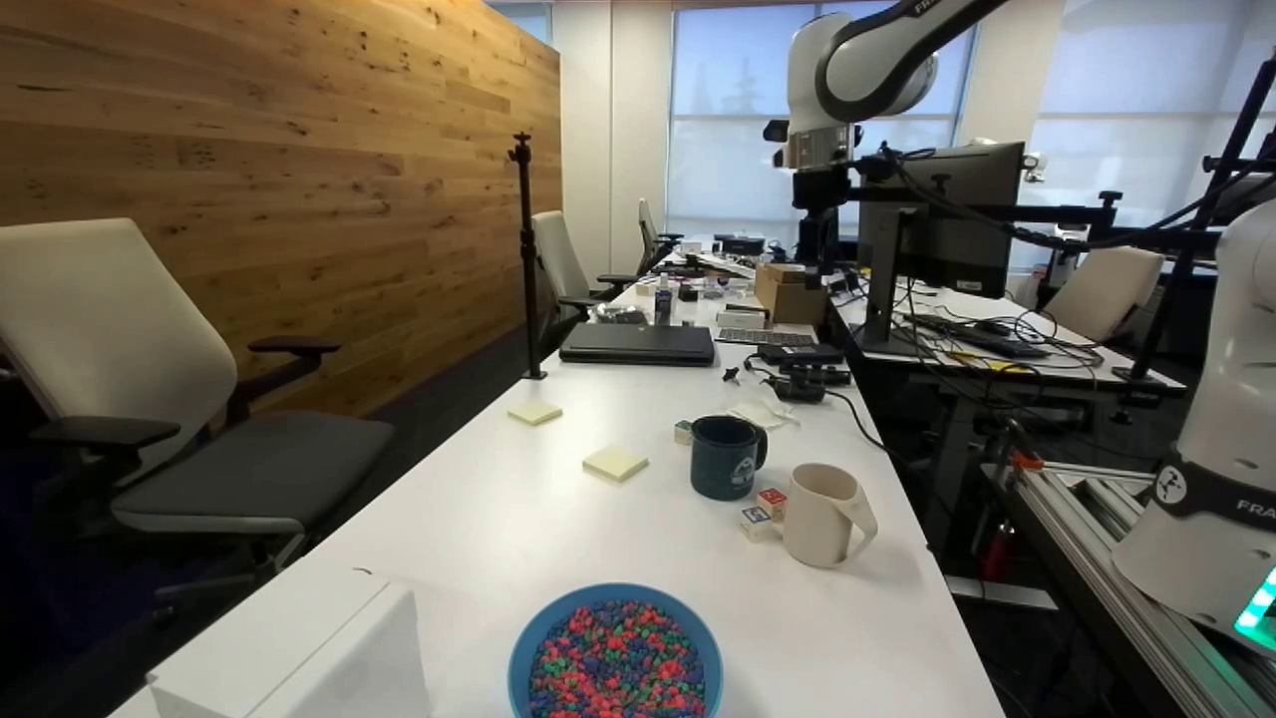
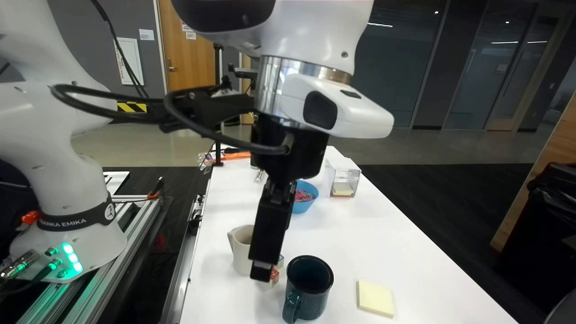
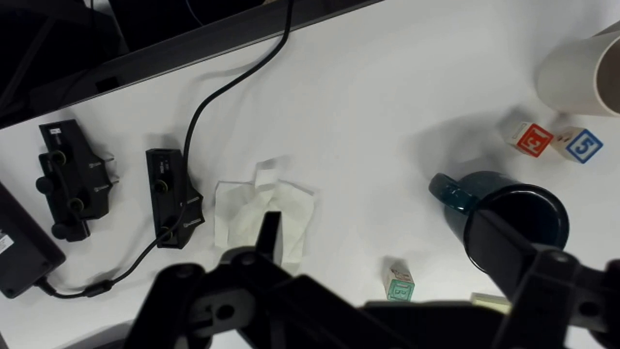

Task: Use the tissue to wipe the table

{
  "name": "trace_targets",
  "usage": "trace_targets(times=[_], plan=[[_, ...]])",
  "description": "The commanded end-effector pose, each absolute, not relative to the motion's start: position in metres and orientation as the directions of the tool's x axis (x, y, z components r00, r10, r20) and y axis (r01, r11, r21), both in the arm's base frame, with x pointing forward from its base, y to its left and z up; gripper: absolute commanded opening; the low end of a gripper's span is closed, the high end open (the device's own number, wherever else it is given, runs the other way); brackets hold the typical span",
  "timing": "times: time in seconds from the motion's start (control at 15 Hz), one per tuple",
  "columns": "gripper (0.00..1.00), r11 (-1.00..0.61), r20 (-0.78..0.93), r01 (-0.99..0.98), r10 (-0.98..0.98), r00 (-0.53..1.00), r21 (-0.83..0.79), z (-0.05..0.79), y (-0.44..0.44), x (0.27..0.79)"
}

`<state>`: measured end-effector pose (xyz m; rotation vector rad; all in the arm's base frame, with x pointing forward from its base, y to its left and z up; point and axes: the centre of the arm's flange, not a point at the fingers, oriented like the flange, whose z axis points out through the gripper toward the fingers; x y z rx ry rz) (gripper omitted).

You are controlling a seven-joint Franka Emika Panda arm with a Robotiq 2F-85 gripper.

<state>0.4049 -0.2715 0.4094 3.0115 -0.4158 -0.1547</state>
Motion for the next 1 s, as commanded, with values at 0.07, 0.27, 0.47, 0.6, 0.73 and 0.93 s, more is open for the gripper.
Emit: trace_targets(times=[0.07,0.27,0.47,0.6,0.73,0.93], plan=[[1.0,-0.882,-0.059,-0.449,-0.461,0.885,0.144,0.37,-0.3,0.433],[1.0,-0.82,-0.065,-0.558,-0.568,0.82,0.131,0.34,-0.317,0.44],[1.0,-0.747,-0.048,-0.655,-0.662,0.748,0.111,0.315,-0.33,0.448],[1.0,-0.689,-0.03,-0.719,-0.724,0.689,0.096,0.304,-0.337,0.453],[1.0,-0.609,-0.024,-0.789,-0.792,0.61,0.079,0.299,-0.346,0.457],[1.0,-0.493,0.005,-0.868,-0.869,0.494,0.051,0.296,-0.357,0.459]])
